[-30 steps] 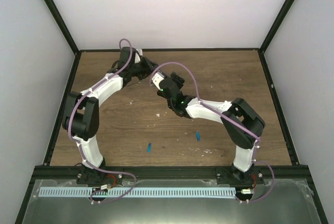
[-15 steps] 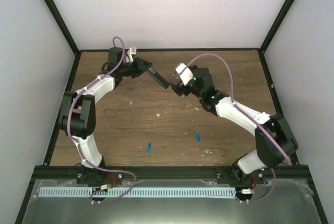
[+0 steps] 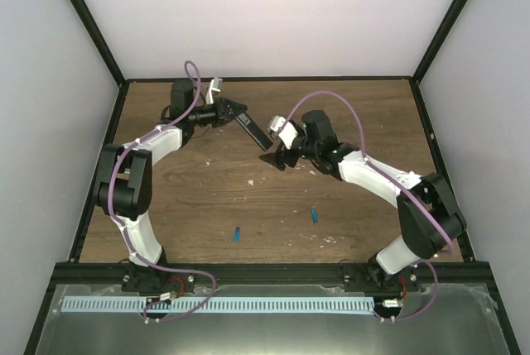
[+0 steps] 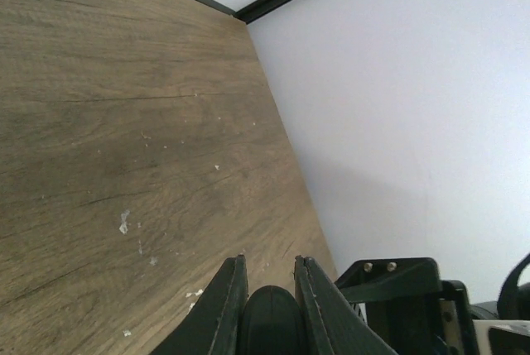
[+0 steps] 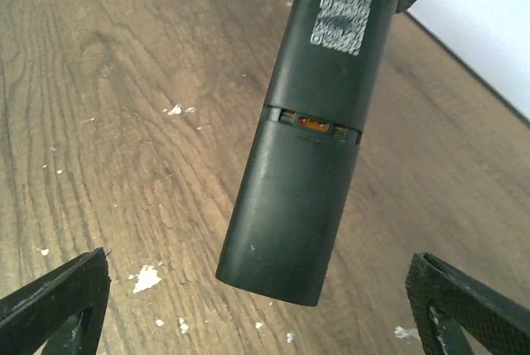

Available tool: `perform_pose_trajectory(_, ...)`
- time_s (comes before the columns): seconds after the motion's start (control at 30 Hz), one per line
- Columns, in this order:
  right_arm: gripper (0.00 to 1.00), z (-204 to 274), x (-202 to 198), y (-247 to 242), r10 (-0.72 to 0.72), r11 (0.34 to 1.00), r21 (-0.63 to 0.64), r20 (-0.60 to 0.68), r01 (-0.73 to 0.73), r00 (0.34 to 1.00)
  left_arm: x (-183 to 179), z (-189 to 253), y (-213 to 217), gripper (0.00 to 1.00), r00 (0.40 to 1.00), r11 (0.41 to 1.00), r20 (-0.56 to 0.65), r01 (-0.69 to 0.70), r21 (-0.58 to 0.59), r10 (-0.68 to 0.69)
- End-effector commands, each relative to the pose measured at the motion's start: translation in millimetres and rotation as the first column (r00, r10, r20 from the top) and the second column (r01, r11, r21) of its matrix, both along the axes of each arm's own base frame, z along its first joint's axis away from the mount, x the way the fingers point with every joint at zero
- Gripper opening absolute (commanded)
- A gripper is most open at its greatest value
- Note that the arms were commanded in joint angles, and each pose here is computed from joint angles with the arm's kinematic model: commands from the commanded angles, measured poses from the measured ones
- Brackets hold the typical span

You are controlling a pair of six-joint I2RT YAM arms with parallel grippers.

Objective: Load the batteries into the remote control

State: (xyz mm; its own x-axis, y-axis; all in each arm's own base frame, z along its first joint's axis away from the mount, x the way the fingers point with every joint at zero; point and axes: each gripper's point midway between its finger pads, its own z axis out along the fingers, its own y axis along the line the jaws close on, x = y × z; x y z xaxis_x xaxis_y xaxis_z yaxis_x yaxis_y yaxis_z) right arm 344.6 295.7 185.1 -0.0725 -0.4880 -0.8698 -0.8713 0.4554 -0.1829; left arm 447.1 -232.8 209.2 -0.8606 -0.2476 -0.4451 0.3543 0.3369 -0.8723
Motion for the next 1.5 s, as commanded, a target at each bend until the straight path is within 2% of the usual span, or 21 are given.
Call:
perform_pose_trajectory(0.0, 0.91, 0, 0, 9, 0.048, 0.999, -0.005, -0.035, -0.048, 0.998, -6, 15, -3, 0.0, 0.994, 0.999, 0.103, 0.044, -0.025, -0.042)
perform_pose_trajectory(0.2, 0.91, -3, 14, 9, 0.001, 1.0, -0.024, -0.031, -0.002, 1.0, -7, 18, -3, 0.0, 0.993, 0.999, 0.115, 0.042, -0.03, -0.038)
perform_pose_trajectory(0.53, 0.79, -5, 27, 10, -0.031, 0.999, -0.045, -0.025, 0.03, 0.999, -3, 18, -2, 0.0, 0.994, 0.999, 0.111, 0.025, -0.022, -0.022)
perform_pose_trajectory(0.97, 0.69, -11, 31, 10, -0.039, 0.997, -0.062, -0.034, 0.037, 0.999, 0, 22, -4, 0.0, 0.993, 0.999, 0.114, 0.029, -0.038, -0.024)
perform_pose_trajectory(1.2, 0.59, -13, 31, 10, -0.034, 0.997, -0.07, -0.032, 0.032, 0.999, 2, 20, -4, 0.0, 0.994, 0.999, 0.108, 0.022, -0.037, -0.018)
perform_pose_trajectory(1.47, 0.57, -14, 26, 10, -0.002, 0.996, -0.085, -0.013, 0.001, 1.0, 4, 18, -3, 0.0, 0.995, 0.999, 0.1, 0.019, -0.039, -0.015)
